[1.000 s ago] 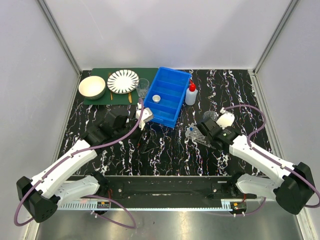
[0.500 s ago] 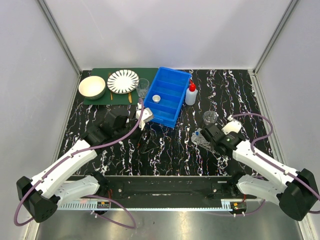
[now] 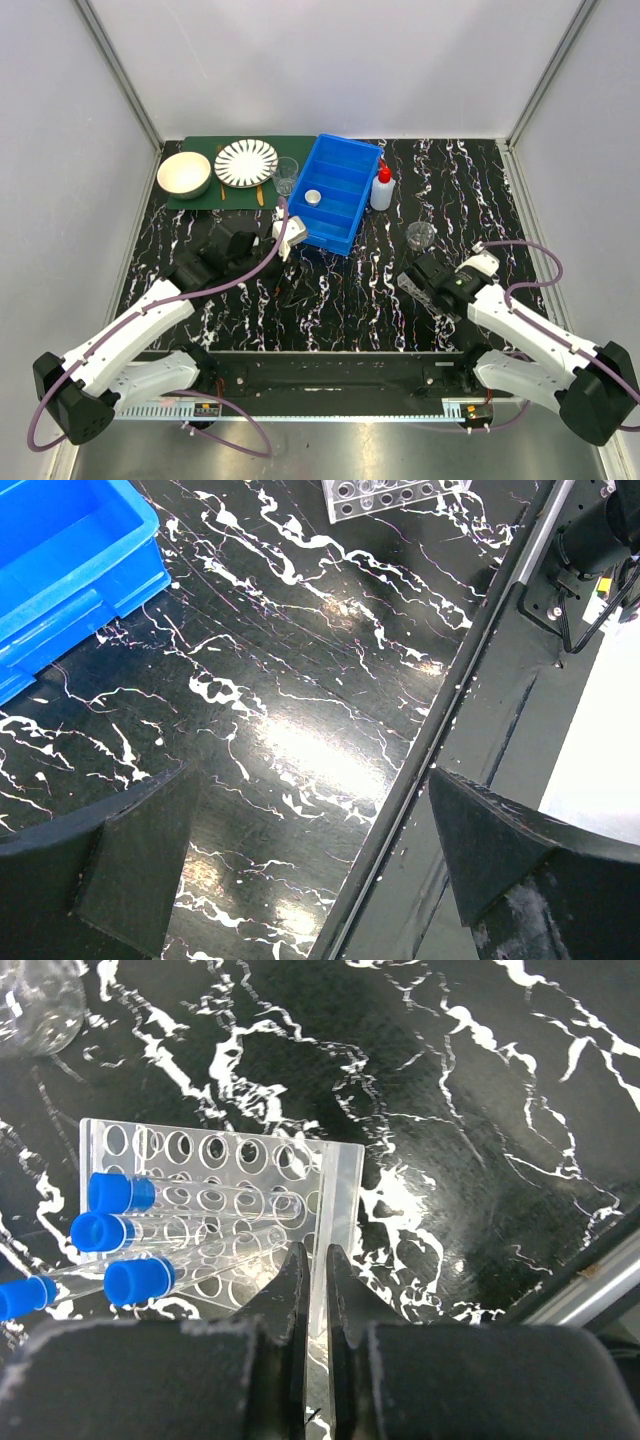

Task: Organize the chemistry lab equipment

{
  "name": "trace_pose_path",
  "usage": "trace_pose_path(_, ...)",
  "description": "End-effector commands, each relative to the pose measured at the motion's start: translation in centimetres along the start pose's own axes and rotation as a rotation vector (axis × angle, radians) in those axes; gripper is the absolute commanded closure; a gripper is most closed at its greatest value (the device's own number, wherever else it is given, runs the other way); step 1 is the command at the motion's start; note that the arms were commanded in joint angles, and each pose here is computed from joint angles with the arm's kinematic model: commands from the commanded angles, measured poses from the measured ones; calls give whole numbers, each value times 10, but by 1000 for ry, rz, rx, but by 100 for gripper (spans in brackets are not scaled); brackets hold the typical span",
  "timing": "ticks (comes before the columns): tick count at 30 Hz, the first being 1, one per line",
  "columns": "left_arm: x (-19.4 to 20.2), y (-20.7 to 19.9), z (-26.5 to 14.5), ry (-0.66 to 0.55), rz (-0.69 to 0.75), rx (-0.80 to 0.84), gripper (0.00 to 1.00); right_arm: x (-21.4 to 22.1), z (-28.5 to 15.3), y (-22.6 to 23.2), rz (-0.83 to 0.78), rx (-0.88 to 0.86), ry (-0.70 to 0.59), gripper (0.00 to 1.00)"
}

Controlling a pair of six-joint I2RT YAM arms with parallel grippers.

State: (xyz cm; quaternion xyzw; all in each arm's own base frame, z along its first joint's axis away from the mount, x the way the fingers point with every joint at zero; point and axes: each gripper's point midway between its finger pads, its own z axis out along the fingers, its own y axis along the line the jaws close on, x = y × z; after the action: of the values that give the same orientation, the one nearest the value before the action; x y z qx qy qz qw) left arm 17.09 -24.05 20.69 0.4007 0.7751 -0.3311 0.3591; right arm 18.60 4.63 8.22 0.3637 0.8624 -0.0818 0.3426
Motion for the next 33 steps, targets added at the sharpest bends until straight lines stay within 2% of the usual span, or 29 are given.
trace_pose_path(1, -4, -2, 2, -17, 5, 7, 1, -15, 2, -16, 117, 99, -81, 100)
trace_pose_path(6, -4, -2, 3, -16, 9, 9, 1, -19, 4, -31, 175, 189, -110, 100)
trace_pose_path(20, -3, -4, 2, -15, 14, 11, 1, -36, 17, -47, 302, 282, -172, 100)
trace_pose_path(33, -1, -4, 2, -11, 18, -3, 1, -53, 55, -19, 353, 267, -108, 100)
